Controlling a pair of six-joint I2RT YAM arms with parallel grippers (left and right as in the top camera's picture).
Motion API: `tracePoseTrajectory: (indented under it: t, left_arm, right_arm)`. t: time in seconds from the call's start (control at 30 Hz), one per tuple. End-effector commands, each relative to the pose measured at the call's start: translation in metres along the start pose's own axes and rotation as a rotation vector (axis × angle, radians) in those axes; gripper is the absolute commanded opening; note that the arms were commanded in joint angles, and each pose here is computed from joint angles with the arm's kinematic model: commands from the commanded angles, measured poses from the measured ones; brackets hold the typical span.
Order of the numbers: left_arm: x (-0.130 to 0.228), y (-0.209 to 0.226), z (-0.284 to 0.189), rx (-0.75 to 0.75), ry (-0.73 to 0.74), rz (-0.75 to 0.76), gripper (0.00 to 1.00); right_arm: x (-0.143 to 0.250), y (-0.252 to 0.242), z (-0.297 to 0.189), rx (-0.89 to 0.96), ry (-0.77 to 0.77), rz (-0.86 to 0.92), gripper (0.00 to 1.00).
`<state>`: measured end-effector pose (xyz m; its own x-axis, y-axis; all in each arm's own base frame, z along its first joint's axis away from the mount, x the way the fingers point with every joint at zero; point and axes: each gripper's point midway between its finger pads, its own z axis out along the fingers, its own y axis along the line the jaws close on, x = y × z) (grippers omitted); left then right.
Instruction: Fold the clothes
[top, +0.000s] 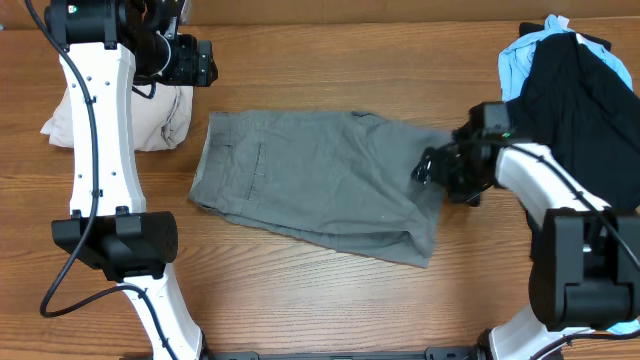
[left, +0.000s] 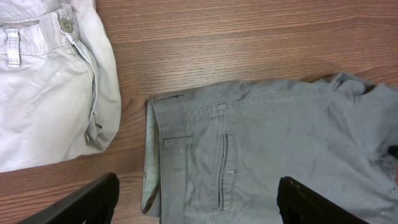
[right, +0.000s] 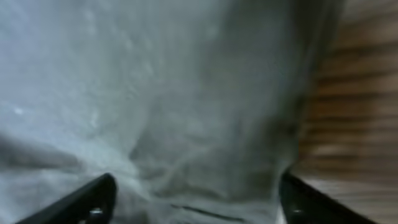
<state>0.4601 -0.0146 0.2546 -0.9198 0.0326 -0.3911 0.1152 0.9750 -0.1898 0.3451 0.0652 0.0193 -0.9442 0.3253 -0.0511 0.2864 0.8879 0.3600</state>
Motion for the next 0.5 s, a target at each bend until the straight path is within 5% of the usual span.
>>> tracePoseTrajectory:
  t: [0.0,0.1,0.2,0.37,0.47]
  left_arm:
    - [0.001,-0.005,0.005,0.013,0.01,0.025,0.84]
    - [0.001,-0.005,0.005,0.013,0.011,0.025,0.84]
    - [0.001,-0.004,0.005,0.014,0.012,0.024,0.84]
    - [0.001,-0.005,0.005,0.014,0.011,0.024,0.83]
    - [0.001,-0.004,0.005,0.014,0.01,0.02,0.84]
  right_arm:
    - [0.009,-0.005,0.014,0.048,-0.015,-0.001,0.8]
    - [0.012,-0.015,0.022,0.128,-0.052,0.017,0.77]
    - [0.01,-0.027,0.023,0.199,-0.086,0.048,0.62]
    - [-0.001,-0.041,0.016,0.223,-0.121,0.102,0.18]
    - [-0.016,-0.056,0.001,0.229,-0.136,0.161,0.04]
